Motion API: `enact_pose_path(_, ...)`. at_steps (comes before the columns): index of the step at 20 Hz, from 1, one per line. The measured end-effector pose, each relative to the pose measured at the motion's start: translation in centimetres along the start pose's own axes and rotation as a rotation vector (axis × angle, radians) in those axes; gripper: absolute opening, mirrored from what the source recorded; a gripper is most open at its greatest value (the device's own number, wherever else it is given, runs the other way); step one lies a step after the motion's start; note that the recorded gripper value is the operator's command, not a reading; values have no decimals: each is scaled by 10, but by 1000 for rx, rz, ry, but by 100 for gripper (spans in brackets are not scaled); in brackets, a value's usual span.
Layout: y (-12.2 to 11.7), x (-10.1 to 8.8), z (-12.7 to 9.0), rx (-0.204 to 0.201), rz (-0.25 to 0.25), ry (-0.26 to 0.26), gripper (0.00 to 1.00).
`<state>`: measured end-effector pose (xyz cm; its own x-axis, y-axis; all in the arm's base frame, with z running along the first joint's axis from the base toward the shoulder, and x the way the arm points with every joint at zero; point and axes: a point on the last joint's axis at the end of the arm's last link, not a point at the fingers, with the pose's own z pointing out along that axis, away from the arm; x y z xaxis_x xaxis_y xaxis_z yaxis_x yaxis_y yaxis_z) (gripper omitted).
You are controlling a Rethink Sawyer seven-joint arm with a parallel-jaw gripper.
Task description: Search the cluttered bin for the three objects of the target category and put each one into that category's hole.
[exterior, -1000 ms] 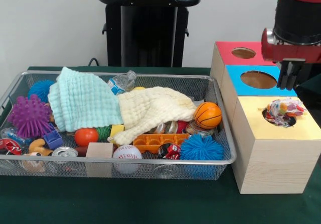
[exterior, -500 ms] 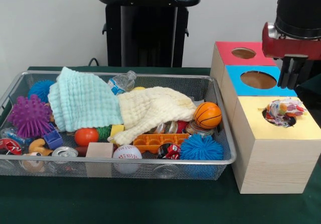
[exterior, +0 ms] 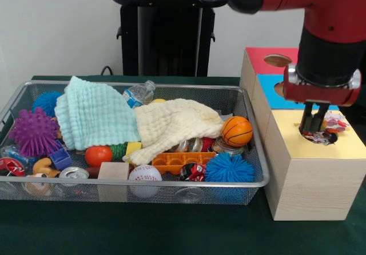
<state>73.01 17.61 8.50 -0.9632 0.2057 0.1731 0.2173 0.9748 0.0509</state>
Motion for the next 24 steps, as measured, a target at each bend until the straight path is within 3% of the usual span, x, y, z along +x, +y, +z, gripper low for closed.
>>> enact_pose_path(5, 2, -8, 3, 0, 2, -14, 0)
enact_pose_path(14, 16, -4, 9, 4, -14, -15, 0)
enact_pose_path(24, 31, -1, 6, -35, 0, 0, 0)
